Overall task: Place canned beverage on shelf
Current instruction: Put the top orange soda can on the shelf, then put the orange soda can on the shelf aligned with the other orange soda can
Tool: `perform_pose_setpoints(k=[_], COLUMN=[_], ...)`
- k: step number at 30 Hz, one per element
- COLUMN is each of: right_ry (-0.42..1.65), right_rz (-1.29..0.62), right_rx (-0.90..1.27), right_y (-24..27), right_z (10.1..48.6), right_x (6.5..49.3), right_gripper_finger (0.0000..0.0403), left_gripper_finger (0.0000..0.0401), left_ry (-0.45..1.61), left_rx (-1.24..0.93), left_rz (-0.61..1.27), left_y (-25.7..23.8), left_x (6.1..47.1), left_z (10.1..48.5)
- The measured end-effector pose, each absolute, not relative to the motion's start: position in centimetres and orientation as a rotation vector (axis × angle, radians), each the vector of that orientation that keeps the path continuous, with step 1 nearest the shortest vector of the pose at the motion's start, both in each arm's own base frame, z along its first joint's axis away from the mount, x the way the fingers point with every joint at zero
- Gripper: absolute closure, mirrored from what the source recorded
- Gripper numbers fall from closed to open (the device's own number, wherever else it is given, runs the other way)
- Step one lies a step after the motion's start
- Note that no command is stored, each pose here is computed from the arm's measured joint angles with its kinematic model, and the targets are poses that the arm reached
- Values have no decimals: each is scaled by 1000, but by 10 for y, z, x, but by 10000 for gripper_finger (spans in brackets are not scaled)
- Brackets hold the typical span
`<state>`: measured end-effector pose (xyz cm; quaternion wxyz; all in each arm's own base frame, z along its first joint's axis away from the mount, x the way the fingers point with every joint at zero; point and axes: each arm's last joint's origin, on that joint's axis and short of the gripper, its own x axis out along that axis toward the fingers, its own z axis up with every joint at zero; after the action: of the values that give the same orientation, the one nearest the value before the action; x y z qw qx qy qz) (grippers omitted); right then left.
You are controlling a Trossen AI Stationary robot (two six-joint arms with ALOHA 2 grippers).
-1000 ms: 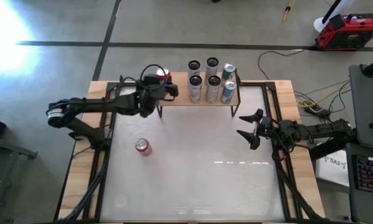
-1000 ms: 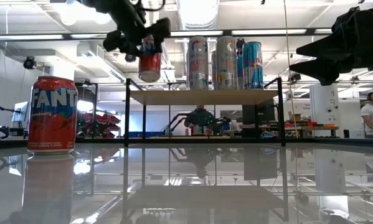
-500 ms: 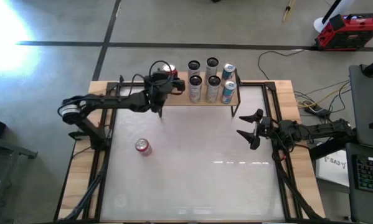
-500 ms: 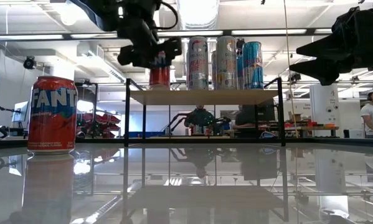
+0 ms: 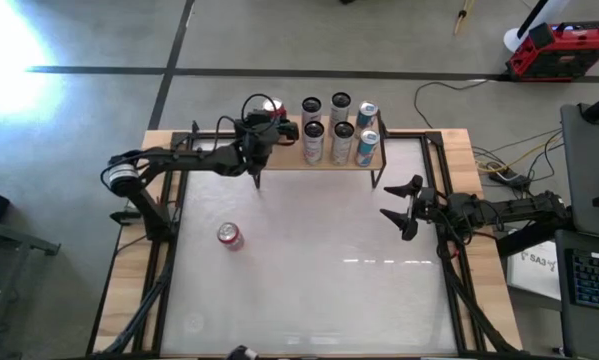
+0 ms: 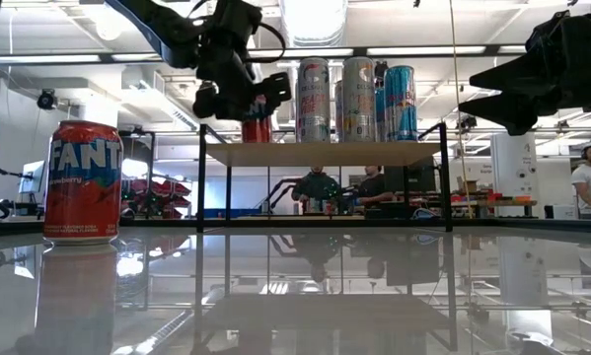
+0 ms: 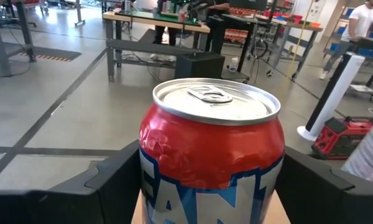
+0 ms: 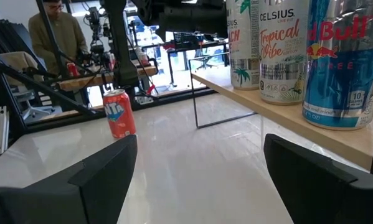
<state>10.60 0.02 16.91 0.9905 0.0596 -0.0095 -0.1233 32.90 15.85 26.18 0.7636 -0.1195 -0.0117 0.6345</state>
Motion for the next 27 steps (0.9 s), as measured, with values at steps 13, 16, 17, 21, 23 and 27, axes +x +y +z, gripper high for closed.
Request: perform_pose_setpoints(k=[13,16,17,21,23,27], right_ry=[-20,-19,-20,-19,-20,-19], right_rz=[-247,-247,-248,-247,-247,-248], right_rx=[120,120,120,120,120,120], right_y=[0,0,0,0,0,0], right_z=[169,169,169,169,169,169], right_x=[106,106,106,106,106,106], right_gripper_finger=[69,69,69,69,69,69], left_gripper_finger=[46,34,29,11,4,4], left_ry=[-20,-19,-20,-17,-26,-51], left_rx=[-256,-256,-255,-224,-201,-194], left_rz=[1385,1383,1381,1384,1392,1396], left_y=[159,158,156,149,145,135], left_x=[330,330,331,331,330,326], left_z=[260,260,260,266,272,284])
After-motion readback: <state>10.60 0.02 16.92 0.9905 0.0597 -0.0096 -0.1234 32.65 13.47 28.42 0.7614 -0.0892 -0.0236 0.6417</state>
